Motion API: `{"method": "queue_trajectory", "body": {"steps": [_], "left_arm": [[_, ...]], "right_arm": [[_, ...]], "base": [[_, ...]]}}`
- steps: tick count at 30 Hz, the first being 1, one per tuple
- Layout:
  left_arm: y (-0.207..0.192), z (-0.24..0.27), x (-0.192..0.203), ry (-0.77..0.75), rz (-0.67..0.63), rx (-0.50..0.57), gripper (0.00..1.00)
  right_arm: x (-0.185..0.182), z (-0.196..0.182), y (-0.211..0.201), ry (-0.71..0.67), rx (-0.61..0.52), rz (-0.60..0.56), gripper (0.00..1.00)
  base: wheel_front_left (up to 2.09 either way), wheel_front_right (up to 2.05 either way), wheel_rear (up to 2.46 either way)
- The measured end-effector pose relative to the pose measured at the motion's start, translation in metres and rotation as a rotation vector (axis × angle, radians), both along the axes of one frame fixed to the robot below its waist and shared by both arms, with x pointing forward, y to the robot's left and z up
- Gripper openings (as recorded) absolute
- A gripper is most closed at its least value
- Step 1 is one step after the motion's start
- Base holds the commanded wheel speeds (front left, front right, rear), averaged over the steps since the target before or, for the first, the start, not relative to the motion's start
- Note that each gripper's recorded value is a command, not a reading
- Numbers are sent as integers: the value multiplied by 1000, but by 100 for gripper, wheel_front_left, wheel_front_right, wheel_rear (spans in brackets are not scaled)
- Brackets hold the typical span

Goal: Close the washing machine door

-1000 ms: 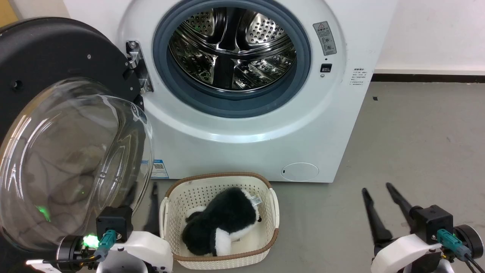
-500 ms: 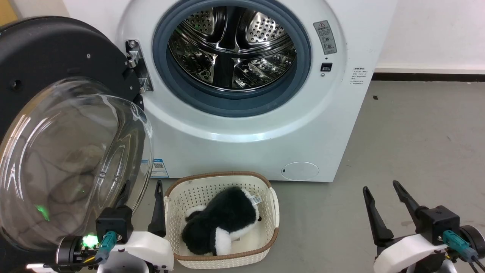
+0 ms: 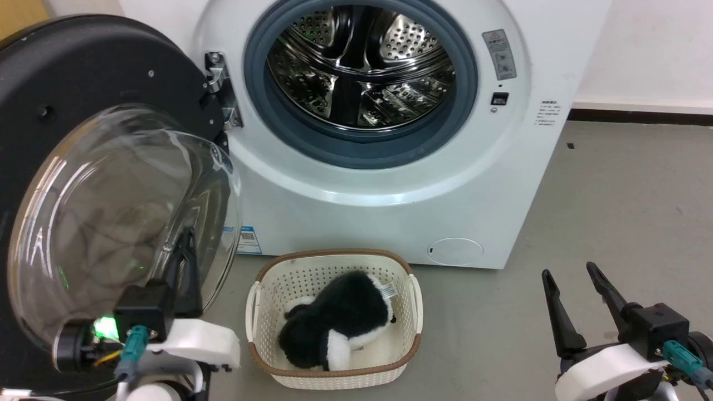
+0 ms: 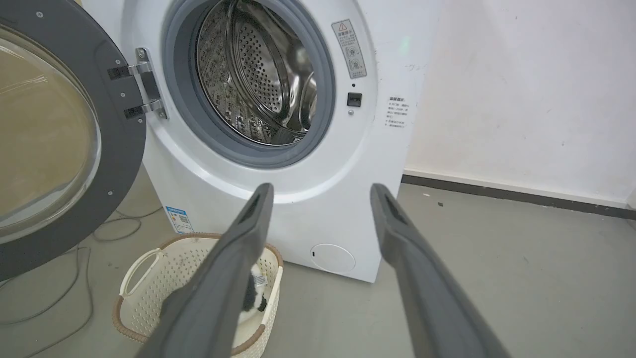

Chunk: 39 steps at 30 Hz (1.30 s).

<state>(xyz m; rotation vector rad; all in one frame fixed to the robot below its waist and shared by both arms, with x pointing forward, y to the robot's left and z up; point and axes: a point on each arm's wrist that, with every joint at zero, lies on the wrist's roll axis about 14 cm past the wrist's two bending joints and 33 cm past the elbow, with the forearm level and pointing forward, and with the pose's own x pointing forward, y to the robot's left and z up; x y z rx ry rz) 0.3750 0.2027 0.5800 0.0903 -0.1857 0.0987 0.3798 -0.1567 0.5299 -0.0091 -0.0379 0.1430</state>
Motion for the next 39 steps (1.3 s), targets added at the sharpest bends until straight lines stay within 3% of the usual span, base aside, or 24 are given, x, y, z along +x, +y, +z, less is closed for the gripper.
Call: {"method": "queue_trajectory", "body": {"steps": [5,26,36,39], "left_arm": [[18,27,-1,-81,41,24,0],[122,126,-30,-406,234,-47,0],[189,132,-64,-481,383,-150,0],[216,119,-74,-473,443,-247,0]], "right_arm": [[5,0,6,-4,16,17,100],[27,-11,39,5,53,107,100],[36,-12,54,-4,69,147,100],[39,-10,59,-12,79,159,100]], "base": [[0,0,0],[0,0,0],[0,0,0],[0,0,0]]}}
